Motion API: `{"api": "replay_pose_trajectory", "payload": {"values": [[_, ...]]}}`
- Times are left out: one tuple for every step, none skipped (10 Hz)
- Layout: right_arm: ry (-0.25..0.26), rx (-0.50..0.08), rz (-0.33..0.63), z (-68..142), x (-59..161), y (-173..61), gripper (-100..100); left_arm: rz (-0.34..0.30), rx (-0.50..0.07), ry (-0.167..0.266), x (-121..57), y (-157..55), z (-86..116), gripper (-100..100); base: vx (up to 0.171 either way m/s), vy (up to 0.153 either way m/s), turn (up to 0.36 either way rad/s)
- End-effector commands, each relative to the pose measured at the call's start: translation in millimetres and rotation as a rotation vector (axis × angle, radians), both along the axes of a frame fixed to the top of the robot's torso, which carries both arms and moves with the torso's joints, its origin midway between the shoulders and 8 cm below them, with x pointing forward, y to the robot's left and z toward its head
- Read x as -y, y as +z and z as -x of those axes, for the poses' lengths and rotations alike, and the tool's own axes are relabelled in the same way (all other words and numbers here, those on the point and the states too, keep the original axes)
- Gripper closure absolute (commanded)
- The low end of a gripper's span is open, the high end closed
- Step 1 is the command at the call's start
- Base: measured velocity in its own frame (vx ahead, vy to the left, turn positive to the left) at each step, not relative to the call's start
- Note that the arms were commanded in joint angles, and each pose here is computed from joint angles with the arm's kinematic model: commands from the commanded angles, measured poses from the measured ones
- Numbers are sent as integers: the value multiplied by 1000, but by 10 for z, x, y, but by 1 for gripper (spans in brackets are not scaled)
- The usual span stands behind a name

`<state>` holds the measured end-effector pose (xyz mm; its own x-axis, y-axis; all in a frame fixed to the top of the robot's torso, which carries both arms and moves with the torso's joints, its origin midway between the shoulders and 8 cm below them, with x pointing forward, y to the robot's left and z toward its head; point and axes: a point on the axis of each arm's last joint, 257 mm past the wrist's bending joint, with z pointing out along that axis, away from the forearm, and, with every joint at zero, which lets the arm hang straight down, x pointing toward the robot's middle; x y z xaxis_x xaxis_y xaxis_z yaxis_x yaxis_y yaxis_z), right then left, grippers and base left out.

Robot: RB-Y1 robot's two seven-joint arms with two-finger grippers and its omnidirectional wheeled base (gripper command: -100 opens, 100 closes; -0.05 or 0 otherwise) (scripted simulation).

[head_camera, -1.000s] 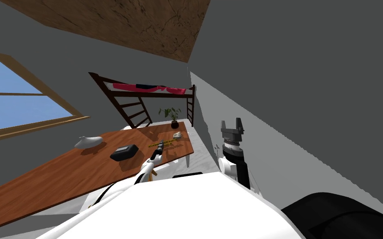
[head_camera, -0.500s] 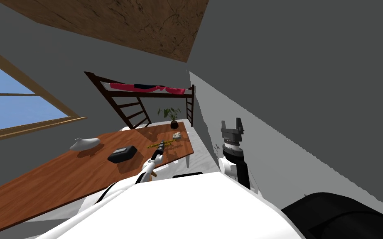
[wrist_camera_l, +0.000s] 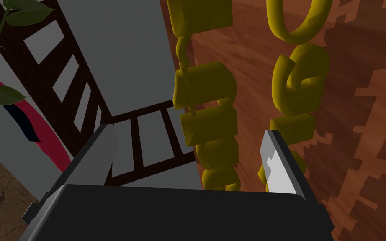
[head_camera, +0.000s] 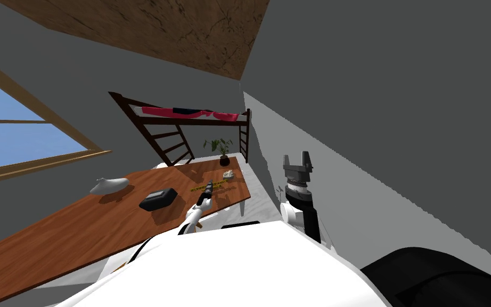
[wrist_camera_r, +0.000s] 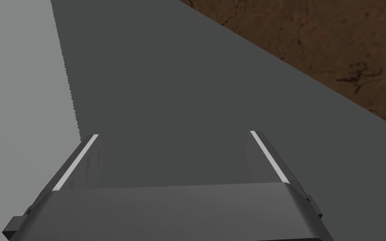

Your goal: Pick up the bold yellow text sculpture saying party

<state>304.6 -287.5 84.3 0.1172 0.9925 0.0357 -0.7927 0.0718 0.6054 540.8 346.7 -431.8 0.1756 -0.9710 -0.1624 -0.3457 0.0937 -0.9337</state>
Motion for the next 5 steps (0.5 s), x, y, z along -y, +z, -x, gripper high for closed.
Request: {"api": "replay_pose_trajectory", "payload": {"values": [[0,0,0,0,0,0,0,-2,-5,-2,113,-25,-8,-100,33,68,0],[0,0,0,0,0,0,0,-2,-5,-2,113,-25,-8,-100,34,53,-6],[0,0,0,0,0,0,0,-2,-5,-1,222,-31,-4,-100,34,59,4],[0,0,0,0,0,0,0,-2,-6,-1,275,-34,-1,-100,26,75,1],[0,0,0,0,0,0,0,1,-4,0,233,-31,-4,-100,10,34,-6]]}}
